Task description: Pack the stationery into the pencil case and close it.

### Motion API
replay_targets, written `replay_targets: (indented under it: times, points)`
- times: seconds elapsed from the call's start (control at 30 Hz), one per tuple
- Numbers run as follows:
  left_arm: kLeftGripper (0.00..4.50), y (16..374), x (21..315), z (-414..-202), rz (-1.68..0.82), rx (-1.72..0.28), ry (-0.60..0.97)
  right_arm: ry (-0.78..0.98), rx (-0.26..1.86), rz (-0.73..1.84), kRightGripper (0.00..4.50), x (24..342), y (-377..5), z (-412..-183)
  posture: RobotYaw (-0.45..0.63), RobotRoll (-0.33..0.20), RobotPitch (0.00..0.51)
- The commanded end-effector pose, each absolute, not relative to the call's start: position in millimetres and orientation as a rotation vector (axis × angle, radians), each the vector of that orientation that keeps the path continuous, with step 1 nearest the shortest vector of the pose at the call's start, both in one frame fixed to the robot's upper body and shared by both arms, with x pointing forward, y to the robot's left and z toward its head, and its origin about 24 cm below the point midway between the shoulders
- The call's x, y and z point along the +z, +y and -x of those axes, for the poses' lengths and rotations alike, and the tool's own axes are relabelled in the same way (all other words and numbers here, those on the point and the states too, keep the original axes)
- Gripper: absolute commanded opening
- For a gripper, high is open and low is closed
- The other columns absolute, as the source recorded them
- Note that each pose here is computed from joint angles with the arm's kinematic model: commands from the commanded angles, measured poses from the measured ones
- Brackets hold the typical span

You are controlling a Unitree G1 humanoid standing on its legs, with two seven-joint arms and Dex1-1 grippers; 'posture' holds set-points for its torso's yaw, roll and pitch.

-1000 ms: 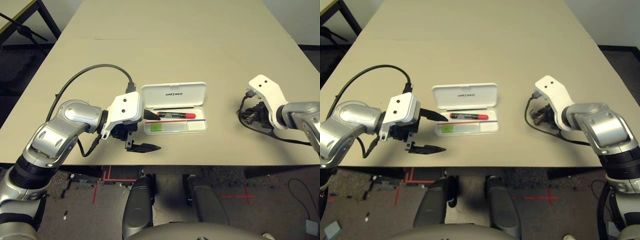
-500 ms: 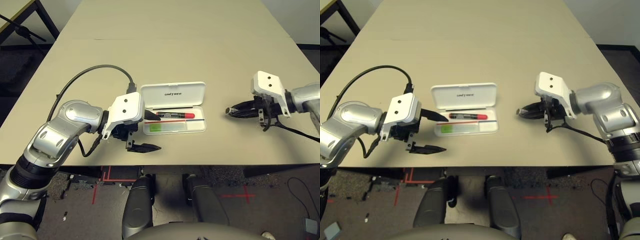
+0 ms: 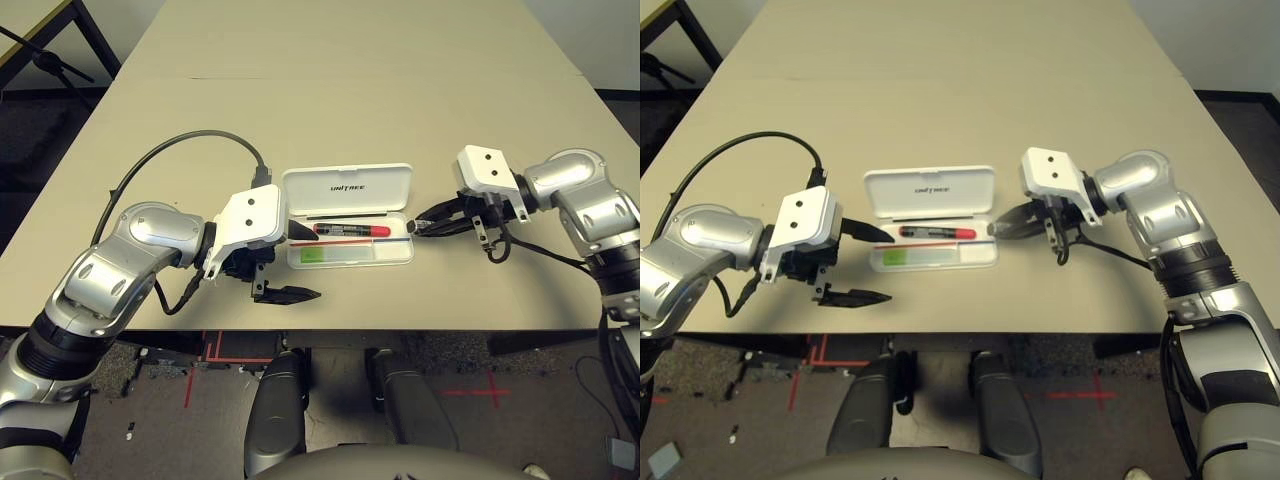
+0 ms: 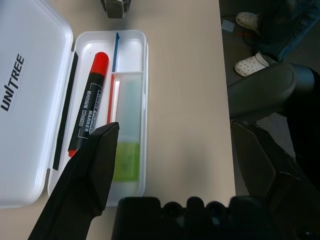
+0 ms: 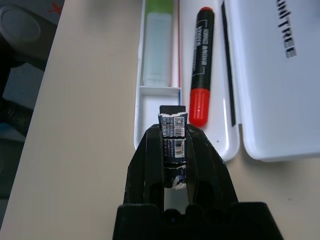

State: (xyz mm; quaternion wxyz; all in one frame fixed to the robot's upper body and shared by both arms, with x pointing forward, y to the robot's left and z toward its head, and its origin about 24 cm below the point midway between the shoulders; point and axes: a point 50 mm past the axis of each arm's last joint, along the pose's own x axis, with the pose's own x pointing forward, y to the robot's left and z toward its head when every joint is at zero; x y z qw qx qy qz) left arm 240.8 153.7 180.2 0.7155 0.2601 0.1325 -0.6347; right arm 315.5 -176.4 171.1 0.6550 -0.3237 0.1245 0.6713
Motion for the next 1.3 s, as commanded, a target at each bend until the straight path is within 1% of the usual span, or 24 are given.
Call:
replay_targets:
  times: [0.03,0.43,0.83,0.9,0.93,1.2,1.23,1.3]
  points:
    - [4.5,154,179,-237,-0.593,-1.402,0.304,0.292,1.552,0.722,0.33,163,-169,-316,0.09,0.0,0.169]
    - [4.5,152,179,-236,-0.585,-1.397,0.305,0.294,1.583,0.733,0.33,146,-157,-319,0.11,0.0,0.179]
    - [4.5,152,178,-236,-0.576,-1.39,0.3,0.289,1.62,0.757,0.33,142,-152,-317,0.11,0.0,0.181]
    - [4.5,152,177,-236,-0.576,-1.389,0.301,0.259,1.61,0.758,1.06,143,-150,-318,0.11,0.0,0.181]
    - [4.5,152,177,-236,-0.575,-1.388,0.301,0.249,1.607,0.756,1.33,144,-150,-318,0.11,0.0,0.182]
    - [4.5,153,176,-236,-0.57,-1.385,0.304,0.214,1.582,0.703,4.29,162,-159,-318,0.1,0.0,0.183]
    - [4.5,153,176,-236,-0.569,-1.384,0.304,0.215,1.574,0.69,4.45,165,-161,-318,0.1,0.0,0.183]
    - [4.5,153,176,-236,-0.567,-1.383,0.304,0.221,1.556,0.656,4.45,171,-166,-317,0.1,0.0,0.184]
